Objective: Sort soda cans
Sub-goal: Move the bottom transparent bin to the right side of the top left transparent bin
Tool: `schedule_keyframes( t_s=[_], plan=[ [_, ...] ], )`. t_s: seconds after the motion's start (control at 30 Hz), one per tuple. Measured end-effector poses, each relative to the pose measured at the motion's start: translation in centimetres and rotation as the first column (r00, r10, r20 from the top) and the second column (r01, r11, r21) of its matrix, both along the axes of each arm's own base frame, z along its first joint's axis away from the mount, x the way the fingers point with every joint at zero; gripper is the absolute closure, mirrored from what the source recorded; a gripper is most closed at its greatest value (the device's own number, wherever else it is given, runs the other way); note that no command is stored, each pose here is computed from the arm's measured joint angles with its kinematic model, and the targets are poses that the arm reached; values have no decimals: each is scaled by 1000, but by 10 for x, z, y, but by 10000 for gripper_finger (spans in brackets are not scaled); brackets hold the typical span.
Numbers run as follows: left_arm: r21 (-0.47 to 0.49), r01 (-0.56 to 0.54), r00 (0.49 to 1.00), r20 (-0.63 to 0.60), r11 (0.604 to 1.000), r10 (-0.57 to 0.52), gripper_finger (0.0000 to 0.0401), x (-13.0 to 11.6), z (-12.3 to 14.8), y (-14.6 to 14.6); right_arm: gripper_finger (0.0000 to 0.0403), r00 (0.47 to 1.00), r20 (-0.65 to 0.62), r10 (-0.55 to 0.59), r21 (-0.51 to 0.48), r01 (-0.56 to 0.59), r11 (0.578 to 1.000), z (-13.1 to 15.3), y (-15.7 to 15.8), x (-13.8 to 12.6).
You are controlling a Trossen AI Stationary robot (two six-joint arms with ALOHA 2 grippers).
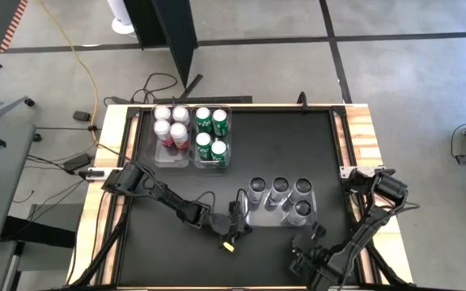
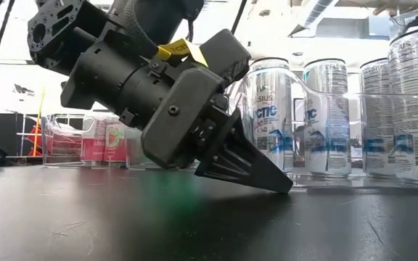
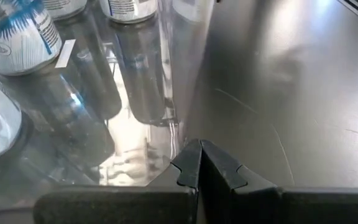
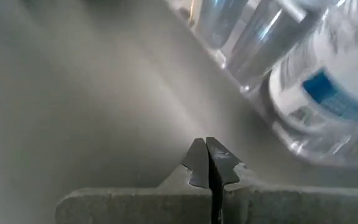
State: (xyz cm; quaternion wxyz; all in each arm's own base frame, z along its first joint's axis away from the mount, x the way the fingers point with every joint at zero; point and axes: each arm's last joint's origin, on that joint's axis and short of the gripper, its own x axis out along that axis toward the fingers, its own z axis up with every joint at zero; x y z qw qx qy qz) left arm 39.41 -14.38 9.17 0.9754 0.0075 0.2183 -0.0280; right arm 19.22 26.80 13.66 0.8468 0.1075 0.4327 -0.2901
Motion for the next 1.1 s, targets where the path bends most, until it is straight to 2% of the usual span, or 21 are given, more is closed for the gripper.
schedule_keyframes(
  t_s=[0.8,0.93,1.1],
  plan=[
    [-24,-94,995,16,995,94,395,11,2,33,403,996,-82,36,131,-25,991,-3,16,-14],
    [-24,-105,994,13,994,105,395,13,1,38,403,995,-97,-17,113,28,993,-2,12,-17],
    [-29,-97,995,11,995,97,395,13,1,40,403,985,-117,-129,44,135,990,0,-1,-15]
  ],
)
